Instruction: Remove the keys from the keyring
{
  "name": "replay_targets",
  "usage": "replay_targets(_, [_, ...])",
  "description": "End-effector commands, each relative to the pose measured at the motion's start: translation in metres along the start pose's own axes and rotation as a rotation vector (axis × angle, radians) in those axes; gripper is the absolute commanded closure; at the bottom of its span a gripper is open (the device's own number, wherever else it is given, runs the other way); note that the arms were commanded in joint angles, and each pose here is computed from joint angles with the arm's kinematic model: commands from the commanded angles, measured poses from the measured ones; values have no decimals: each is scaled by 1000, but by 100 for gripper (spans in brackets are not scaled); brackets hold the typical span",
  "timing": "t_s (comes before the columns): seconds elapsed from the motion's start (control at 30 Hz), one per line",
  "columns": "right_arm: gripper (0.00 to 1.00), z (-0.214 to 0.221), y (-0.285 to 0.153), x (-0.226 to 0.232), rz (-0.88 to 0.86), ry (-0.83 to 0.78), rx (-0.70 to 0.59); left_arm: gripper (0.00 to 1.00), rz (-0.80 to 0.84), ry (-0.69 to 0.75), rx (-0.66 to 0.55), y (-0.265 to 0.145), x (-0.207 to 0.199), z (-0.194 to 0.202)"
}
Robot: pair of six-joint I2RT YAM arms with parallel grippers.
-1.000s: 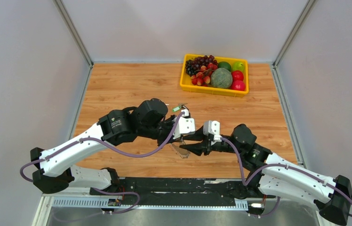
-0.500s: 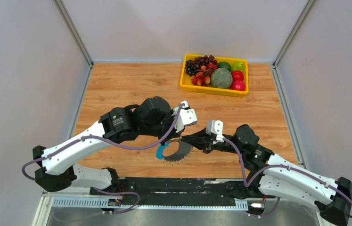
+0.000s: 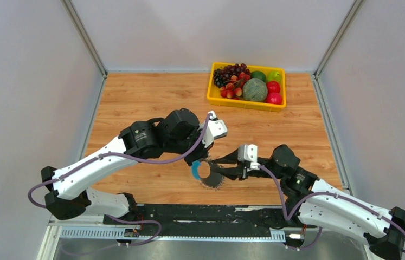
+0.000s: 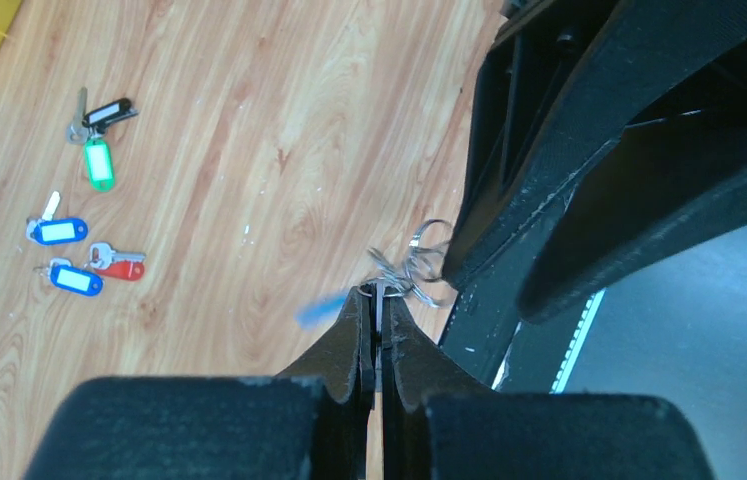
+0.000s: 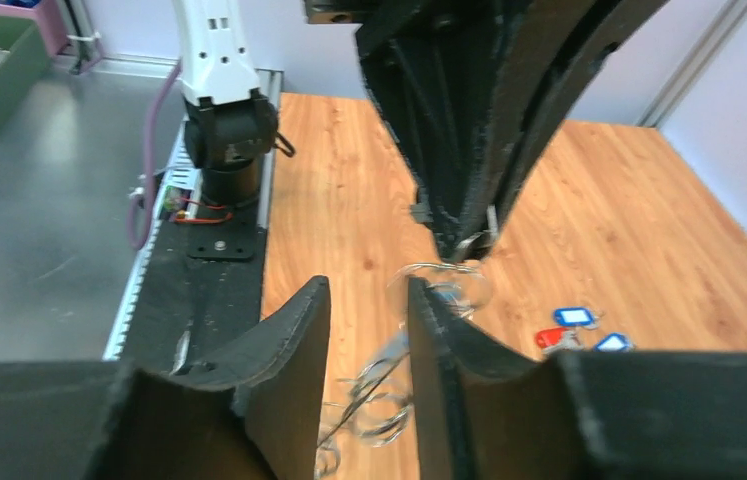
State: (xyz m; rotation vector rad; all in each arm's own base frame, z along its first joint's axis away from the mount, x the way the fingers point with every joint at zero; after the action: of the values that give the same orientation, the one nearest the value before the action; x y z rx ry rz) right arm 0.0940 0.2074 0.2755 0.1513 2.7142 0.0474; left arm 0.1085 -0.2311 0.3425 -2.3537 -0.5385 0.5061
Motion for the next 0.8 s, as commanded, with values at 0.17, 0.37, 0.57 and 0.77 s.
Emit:
replay_targets(0.17, [57,-9,-14,2,74,14,-11,100,149,193,-216,-17,-3,-4])
replay_targets(0.37, [53,-18,-17,-8,176,30,-20,100,127,387,-204,-14,7,7])
replay_targets(0.57, [62,-10,-2,-11,134,51,26,100,66,525,-268,-5,18,17])
replay_targets(0.77, [64,2,3,-6,99,47,27,100,16,643,-468,-2,25,32])
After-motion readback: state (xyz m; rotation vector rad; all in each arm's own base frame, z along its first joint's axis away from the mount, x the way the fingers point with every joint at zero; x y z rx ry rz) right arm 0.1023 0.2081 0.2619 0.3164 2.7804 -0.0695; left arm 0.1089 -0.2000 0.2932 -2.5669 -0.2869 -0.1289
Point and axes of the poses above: each gripper's point midway between its finger pads, its own y axis out along the fingers, its own x axis along the line the jaws close on, z = x × y, the point moved 9 cm from there along -y, back along the fingers, and after that the axes turned 14 degrees about -y, right-handed, at the moved point
